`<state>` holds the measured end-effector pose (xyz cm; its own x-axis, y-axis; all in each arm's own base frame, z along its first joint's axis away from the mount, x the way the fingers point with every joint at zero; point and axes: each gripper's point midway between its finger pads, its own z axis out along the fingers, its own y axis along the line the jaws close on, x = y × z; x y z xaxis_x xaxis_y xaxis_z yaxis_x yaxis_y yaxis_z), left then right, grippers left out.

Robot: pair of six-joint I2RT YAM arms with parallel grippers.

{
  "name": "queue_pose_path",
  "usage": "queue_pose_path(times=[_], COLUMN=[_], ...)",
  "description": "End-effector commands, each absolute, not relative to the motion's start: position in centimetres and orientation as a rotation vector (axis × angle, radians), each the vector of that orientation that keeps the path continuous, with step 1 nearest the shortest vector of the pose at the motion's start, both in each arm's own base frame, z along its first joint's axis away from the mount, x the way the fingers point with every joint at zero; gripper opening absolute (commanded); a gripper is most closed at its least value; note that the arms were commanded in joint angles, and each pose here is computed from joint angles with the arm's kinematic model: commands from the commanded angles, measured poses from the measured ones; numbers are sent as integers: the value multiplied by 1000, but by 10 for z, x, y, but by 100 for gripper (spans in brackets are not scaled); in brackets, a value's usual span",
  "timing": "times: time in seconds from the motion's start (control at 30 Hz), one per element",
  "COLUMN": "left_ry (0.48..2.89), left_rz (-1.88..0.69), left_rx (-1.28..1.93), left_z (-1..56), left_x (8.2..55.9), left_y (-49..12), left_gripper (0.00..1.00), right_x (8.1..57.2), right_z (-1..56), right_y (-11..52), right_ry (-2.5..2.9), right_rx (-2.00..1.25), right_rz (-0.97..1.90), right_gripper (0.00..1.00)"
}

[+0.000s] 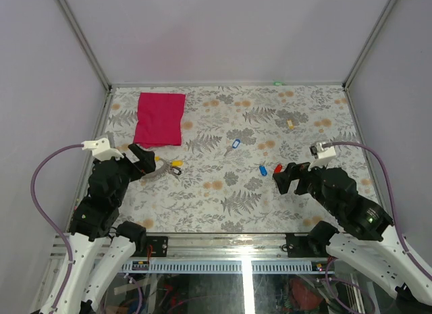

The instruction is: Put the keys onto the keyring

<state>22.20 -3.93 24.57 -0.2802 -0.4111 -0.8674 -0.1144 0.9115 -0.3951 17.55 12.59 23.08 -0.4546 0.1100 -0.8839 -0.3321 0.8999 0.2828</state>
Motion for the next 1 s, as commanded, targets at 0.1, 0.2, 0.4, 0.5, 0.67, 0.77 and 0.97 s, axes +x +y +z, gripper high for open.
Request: queue_pose_path(times=[0.1,0.2,0.4,0.5,0.67,0.77,0.97], left_ry=[1789,1792,1824,1867,1969,2047,2181], left_rz=[-319,-317,-296,-265,-232,-217,-209], left_rx=[-387,-390,-406,-427,-419,-404,-391], left_z=[259,258,252,244,222,207,173], left_x=[229,230,234,238,249,258,279], left_y=[-40,-40,-39,-38,-43,-50,-64], left_gripper=[100,100,100,100,100,100,100], right_x=[178,179,178,178,176,174,170], right_z=[250,248,248,249,250,246,248], right_y=[128,129,131,132,139,140,138], right_ry=[1907,1914,1913,1901,1894,1911,1907], right_rx=[-139,-143,-146,-147,-197,-224,-263], right_rz=[558,554,565,577,602,598,590], right_gripper=[99,100,99,99,100,99,99])
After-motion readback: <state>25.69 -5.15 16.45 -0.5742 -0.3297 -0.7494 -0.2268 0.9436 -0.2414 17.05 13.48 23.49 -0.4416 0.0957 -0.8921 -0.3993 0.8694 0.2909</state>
